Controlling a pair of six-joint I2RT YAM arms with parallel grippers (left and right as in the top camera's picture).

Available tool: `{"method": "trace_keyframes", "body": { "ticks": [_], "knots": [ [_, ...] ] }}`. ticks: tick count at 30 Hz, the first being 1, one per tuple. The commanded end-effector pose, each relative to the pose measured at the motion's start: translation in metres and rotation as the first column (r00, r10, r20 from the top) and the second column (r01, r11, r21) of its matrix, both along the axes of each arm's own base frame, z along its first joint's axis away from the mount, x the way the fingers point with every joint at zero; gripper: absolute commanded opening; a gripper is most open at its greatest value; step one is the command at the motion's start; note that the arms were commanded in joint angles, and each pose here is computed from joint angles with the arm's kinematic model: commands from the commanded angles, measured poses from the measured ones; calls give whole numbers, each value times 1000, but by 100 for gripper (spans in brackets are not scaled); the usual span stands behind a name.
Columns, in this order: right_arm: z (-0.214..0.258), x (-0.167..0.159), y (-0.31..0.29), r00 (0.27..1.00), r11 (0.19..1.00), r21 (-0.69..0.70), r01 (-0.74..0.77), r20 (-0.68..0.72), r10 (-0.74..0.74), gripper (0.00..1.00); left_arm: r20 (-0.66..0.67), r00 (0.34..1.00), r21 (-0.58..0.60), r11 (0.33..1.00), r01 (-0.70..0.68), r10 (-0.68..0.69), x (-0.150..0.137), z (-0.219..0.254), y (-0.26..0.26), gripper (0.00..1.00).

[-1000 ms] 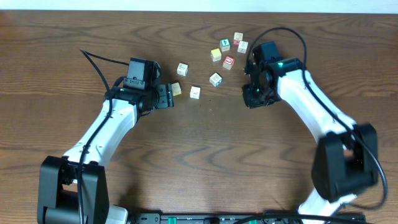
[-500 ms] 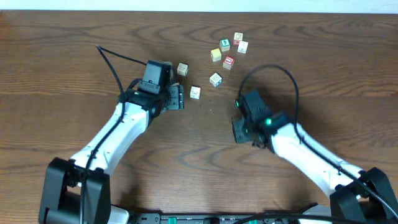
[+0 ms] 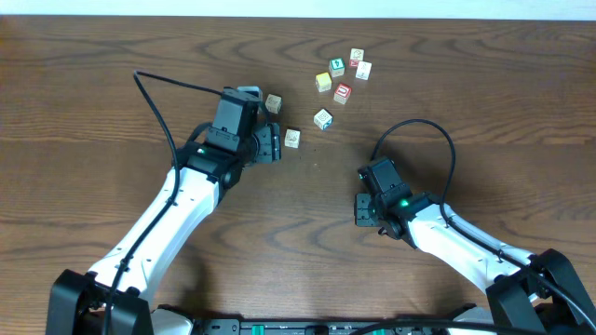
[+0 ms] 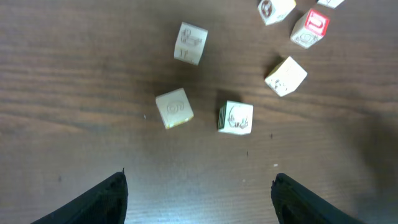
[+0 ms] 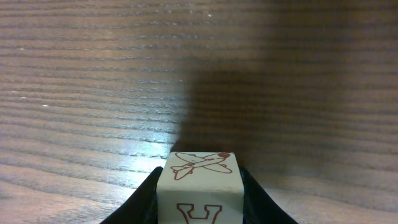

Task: Lift 5 blocks
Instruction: 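Close the left gripper on the white 6 block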

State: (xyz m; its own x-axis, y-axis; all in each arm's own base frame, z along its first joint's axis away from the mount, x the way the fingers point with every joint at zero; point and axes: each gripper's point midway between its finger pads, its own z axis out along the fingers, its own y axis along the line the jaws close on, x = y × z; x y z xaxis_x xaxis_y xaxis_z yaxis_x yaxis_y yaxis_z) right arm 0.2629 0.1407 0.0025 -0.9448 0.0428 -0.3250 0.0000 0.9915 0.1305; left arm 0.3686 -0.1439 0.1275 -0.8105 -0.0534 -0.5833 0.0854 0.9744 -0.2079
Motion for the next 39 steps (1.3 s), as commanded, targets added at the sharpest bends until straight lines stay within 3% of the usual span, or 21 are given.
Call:
{"method": "trace_keyframes", "body": {
  "ticks": [1, 13, 20, 26, 33, 39],
  "knots": [
    [-5, -7, 0, 998, 999, 14, 51, -22, -50, 9, -24, 1000, 15, 1000, -14, 14, -9, -14, 1, 75],
    [-9, -16, 6, 996, 997, 43, 58, -63, -55, 19, 3, 999, 38, 999, -35, 35, 20, -51, -3, 79],
    [-11, -20, 3, 995, 998, 30, 58, -81, -55, 31, -29, 990, 53, 989, -137, 138, 31, -88, 4, 79],
    [-12, -22, 3, 995, 998, 26, 58, -88, -55, 39, 1, 971, 62, 969, -238, 239, 39, -91, 15, 79],
    [-12, -27, 8, 992, 997, 56, 46, -116, -40, 54, 32, 970, 43, 969, -242, 241, 48, -91, 12, 79],
    [-12, -30, 13, 991, 997, 77, 10, -130, 1, 60, 37, 968, 52, 967, -251, 249, 52, -99, 13, 77]
  ]
}}
